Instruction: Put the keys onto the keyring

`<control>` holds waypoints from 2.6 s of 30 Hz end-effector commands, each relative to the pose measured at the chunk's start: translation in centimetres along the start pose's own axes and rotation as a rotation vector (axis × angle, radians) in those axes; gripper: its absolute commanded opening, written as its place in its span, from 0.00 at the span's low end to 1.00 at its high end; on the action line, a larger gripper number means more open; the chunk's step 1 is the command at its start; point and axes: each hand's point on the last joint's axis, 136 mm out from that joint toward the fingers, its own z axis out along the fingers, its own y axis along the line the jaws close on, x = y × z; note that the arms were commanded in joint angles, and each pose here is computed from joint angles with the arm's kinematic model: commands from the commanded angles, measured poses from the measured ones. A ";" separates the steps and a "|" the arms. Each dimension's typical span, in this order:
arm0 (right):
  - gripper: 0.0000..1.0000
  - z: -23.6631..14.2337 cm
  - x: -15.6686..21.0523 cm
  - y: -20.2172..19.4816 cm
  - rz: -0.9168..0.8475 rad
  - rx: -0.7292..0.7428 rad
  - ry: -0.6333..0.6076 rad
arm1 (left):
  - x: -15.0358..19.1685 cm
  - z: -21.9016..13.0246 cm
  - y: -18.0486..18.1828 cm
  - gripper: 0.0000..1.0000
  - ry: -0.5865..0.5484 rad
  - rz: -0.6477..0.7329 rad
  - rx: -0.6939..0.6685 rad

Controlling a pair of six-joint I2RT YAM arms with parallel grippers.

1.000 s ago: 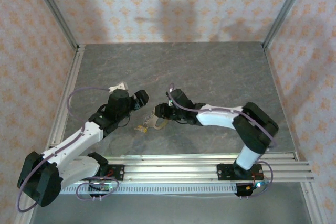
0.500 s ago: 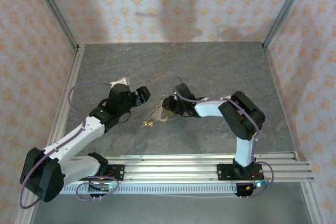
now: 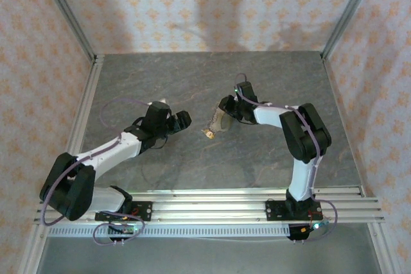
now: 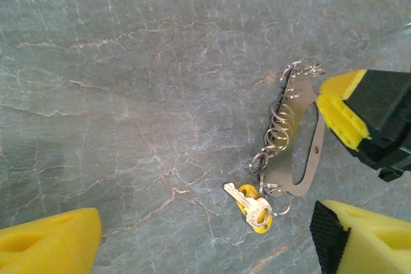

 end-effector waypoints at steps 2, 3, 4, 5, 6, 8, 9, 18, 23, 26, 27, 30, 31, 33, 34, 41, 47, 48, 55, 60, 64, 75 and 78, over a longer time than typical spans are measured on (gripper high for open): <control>0.31 -2.9 1.1 3.0 -0.050 -0.072 0.007 | -0.7 0.1 -2.0 0.86 -0.031 -0.004 0.070; 0.32 -3.4 1.8 3.4 -0.059 -0.078 0.012 | -0.7 0.1 -2.1 0.87 -0.032 -0.007 0.072; 0.33 -3.9 2.6 3.8 -0.071 -0.087 0.022 | -0.6 0.1 -2.2 0.87 -0.033 -0.011 0.072; 0.33 -4.1 3.5 4.3 -0.085 -0.095 0.035 | -0.6 0.0 -2.2 0.87 -0.037 -0.013 0.073; 0.33 -4.4 4.6 4.8 -0.101 -0.099 0.050 | -0.7 -0.1 -2.1 0.87 -0.042 -0.018 0.067; 0.33 -4.4 6.7 5.9 -0.139 -0.111 0.085 | -1.2 -0.6 -1.7 0.87 -0.063 -0.020 0.038; 0.33 -4.2 7.9 6.3 -0.162 -0.108 0.105 | -1.6 -1.1 -1.5 0.87 -0.080 -0.018 0.020; 0.31 0.1 11.3 7.1 -0.241 -0.004 0.158 | -5.3 -5.6 -1.3 0.88 -0.226 -0.059 0.018; 0.30 1.0 10.6 6.5 -0.260 0.041 0.129 | -5.2 -6.2 -1.5 0.88 -0.226 -0.056 0.034; 0.30 1.3 10.6 5.5 -0.265 0.082 0.130 | -5.1 -6.2 -1.6 0.88 -0.224 -0.057 0.044; 0.30 1.3 10.8 5.2 -0.266 0.093 0.137 | -5.1 -6.2 -1.6 0.88 -0.223 -0.057 0.047; 0.29 1.3 11.5 4.0 -0.266 0.115 0.161 | -5.1 -6.0 -1.9 0.88 -0.219 -0.053 0.056; 0.29 1.1 11.7 3.9 -0.265 0.118 0.167 | -5.1 -5.9 -1.9 0.88 -0.215 -0.051 0.056; 0.29 0.7 12.2 3.5 -0.269 0.120 0.182 | -5.1 -5.7 -2.0 0.88 -0.212 -0.050 0.061; 0.29 0.4 12.4 3.4 -0.277 0.123 0.188 | -5.1 -5.6 -2.1 0.88 -0.210 -0.050 0.063; 0.26 -1.2 15.6 2.4 -0.343 0.136 0.295 | -5.2 -5.2 -2.5 0.88 -0.206 -0.051 0.079; 0.24 -3.9 17.2 0.5 -0.356 0.149 0.333 | -5.2 -5.4 -2.7 0.88 -0.207 -0.053 0.088; 0.24 -4.5 17.3 0.1 -0.360 0.158 0.333 | -5.2 -5.4 -2.7 0.88 -0.206 -0.054 0.090; 0.24 -9.2 16.9 -1.7 -0.395 0.200 0.290 | -5.0 -5.1 -3.2 0.88 -0.197 -0.063 0.117; 0.27 -13.7 12.7 -0.6 -0.356 0.189 0.085 | -4.9 -4.7 -3.3 0.88 -0.188 -0.068 0.128; 0.37 -16.0 10.4 -2.2 -0.318 0.238 -0.068 | -4.7 -4.0 -3.5 0.88 -0.175 -0.069 0.138; 0.43 -11.8 12.6 -4.5 -0.410 0.324 0.040 | -4.0 -1.8 -4.6 0.88 -0.109 -0.076 0.176; 0.43 -10.4 13.0 -3.9 -0.447 0.332 0.068 | -3.7 -1.2 -4.9 0.88 -0.089 -0.074 0.183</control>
